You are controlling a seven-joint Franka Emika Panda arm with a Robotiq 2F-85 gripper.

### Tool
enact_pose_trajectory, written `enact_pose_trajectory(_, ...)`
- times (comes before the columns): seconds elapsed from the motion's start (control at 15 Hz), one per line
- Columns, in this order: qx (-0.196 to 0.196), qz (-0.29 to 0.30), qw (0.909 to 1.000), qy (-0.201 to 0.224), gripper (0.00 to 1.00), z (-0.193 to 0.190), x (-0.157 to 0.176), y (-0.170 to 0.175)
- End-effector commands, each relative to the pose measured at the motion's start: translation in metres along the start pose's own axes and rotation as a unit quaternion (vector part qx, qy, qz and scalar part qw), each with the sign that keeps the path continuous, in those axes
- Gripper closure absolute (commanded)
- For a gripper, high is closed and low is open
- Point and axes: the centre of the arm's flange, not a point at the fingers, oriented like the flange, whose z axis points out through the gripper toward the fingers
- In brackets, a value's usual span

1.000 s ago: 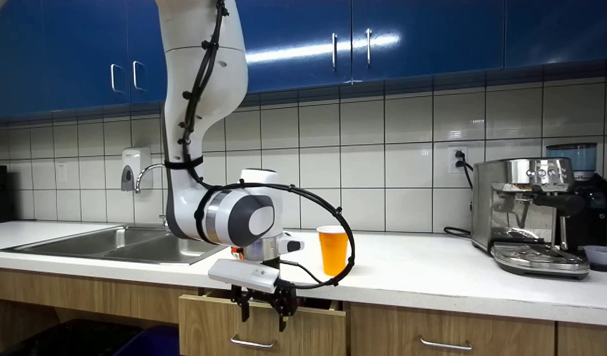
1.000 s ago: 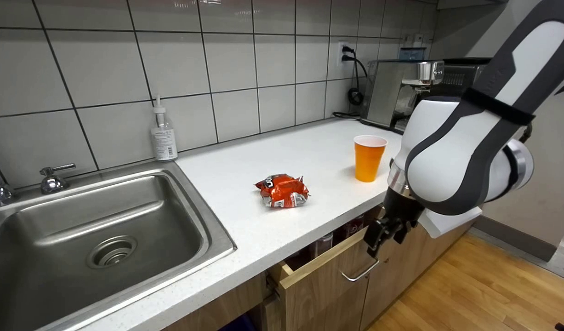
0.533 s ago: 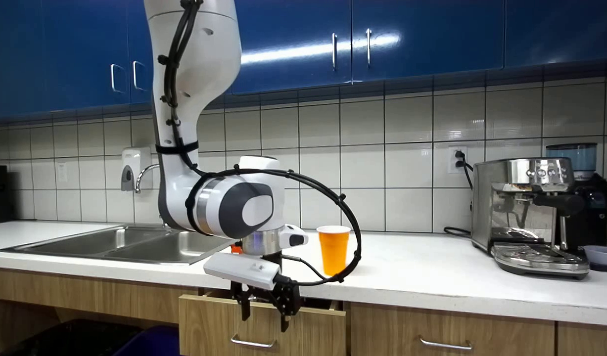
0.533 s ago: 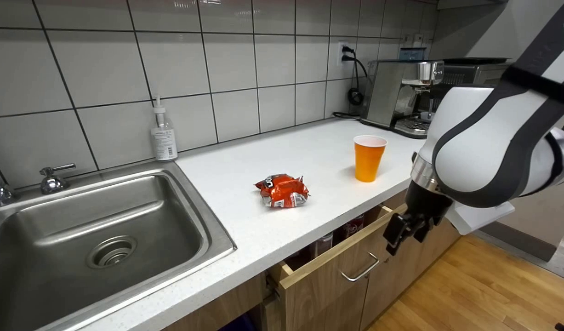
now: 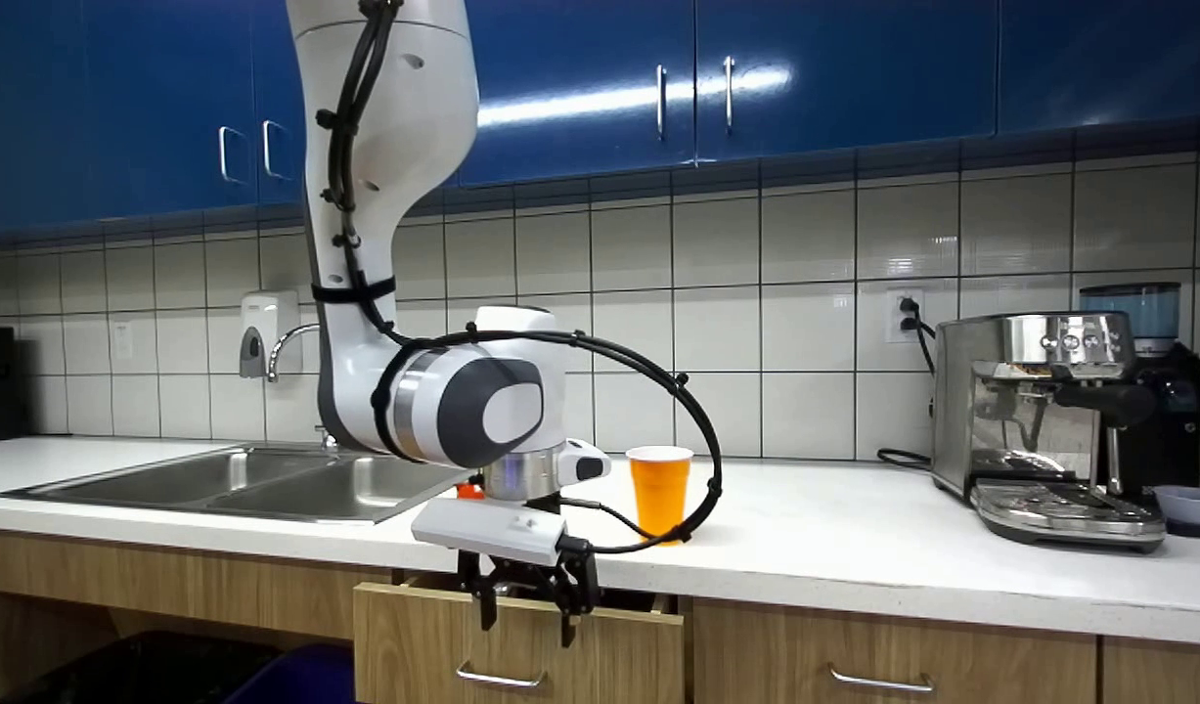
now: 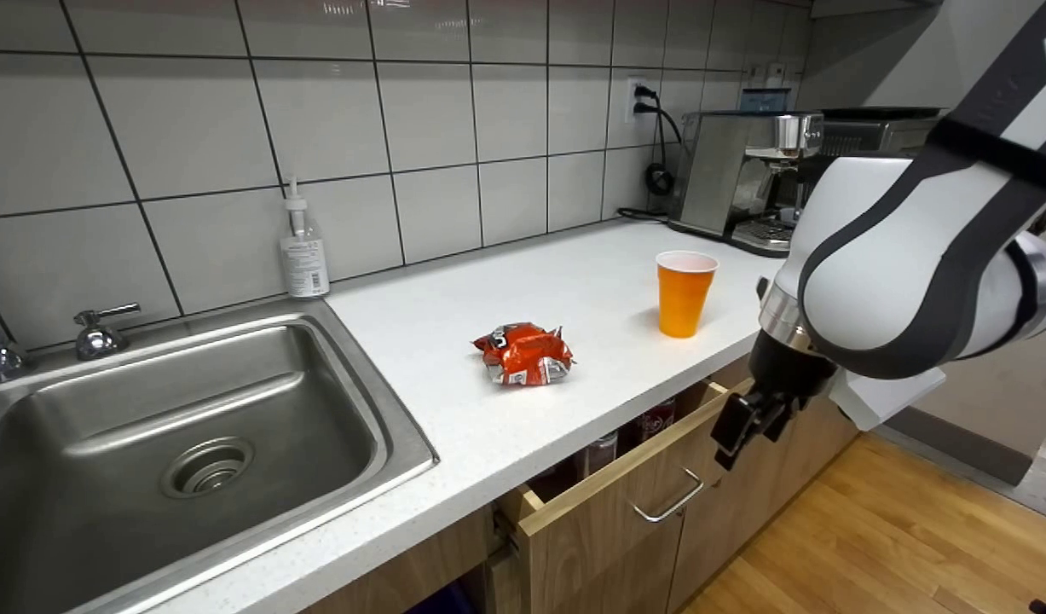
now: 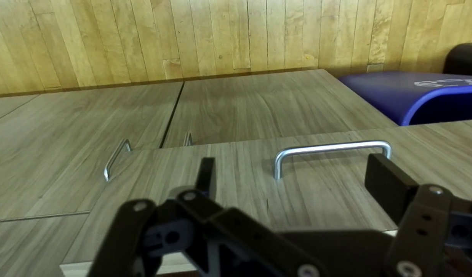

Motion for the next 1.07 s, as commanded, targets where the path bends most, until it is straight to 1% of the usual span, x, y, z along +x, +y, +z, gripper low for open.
enact_pose_trajectory(0.0,0.006,-0.025,0.9996,0.007,0.0,0.004,0.015,0.005)
enact_pose_trajectory(0.6,0.011,-0.052,0.9986,-0.001,0.0,0.039,0.038,-0.002)
enact_pose_trajectory(0.73,0.004,-0.052,0.9986,0.004,0.0,0.047,0.045,-0.004)
enact_pose_trajectory(1.0,0.004,-0.064,0.9979,0.008,0.0,0.054,0.064,-0.006)
